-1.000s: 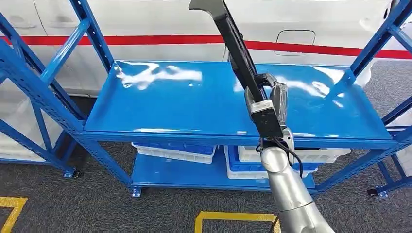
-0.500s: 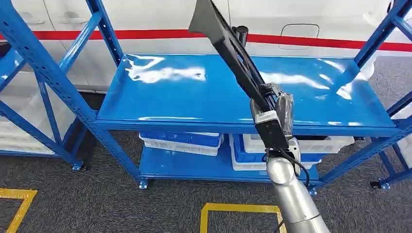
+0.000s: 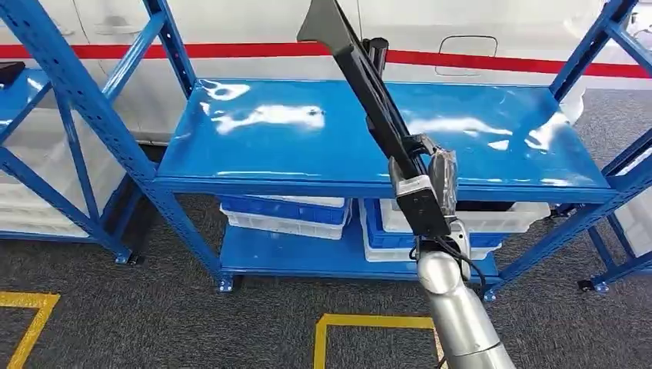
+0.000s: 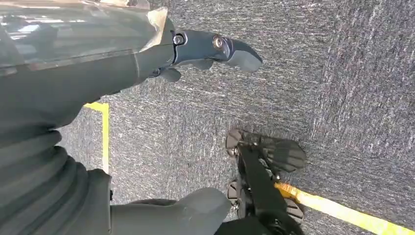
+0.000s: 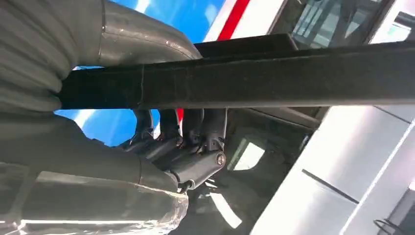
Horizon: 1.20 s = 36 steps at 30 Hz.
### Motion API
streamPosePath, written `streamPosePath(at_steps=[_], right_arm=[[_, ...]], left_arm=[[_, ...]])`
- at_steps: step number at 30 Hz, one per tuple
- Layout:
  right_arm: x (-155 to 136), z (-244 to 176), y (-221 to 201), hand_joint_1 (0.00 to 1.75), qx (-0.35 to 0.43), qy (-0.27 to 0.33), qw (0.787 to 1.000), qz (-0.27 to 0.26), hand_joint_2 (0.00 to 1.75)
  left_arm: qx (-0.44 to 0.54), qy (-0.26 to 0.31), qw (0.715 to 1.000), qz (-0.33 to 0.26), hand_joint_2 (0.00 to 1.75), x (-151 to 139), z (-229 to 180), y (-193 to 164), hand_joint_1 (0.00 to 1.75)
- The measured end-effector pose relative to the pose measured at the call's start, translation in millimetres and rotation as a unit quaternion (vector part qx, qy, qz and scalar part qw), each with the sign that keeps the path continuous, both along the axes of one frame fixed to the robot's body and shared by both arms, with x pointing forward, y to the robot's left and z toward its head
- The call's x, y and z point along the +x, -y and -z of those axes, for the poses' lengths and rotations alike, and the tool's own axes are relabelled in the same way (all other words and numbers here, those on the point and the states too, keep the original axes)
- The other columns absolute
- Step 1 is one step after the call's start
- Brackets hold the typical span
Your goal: Take the parts from the cabinet and place them on the table.
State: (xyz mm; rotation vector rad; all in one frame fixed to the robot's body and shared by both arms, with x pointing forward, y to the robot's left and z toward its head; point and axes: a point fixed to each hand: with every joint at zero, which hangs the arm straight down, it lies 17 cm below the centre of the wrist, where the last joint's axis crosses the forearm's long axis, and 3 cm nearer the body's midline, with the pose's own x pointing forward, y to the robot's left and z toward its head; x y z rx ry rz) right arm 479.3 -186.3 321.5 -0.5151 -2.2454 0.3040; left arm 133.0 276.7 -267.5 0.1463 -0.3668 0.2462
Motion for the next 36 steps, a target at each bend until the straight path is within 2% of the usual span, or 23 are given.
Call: streamPosePath(at_steps=[25, 36], right_arm=[[-8.3, 21.0, 18.3, 1.75, -0.001, -0.021, 0.999, 0.026, 1.75], [-36.3, 35.6, 13.9, 1.75, -0.011, -0.025, 0.999, 0.044, 1.75]], left_arm=[[-0.004, 0.000, 1.000, 0.018, 1.75, -6.3, 1.0, 4.8, 0.00], [-0.003, -0.019, 1.000, 0.020, 1.75, -10.5, 3.0, 4.7, 0.00]])
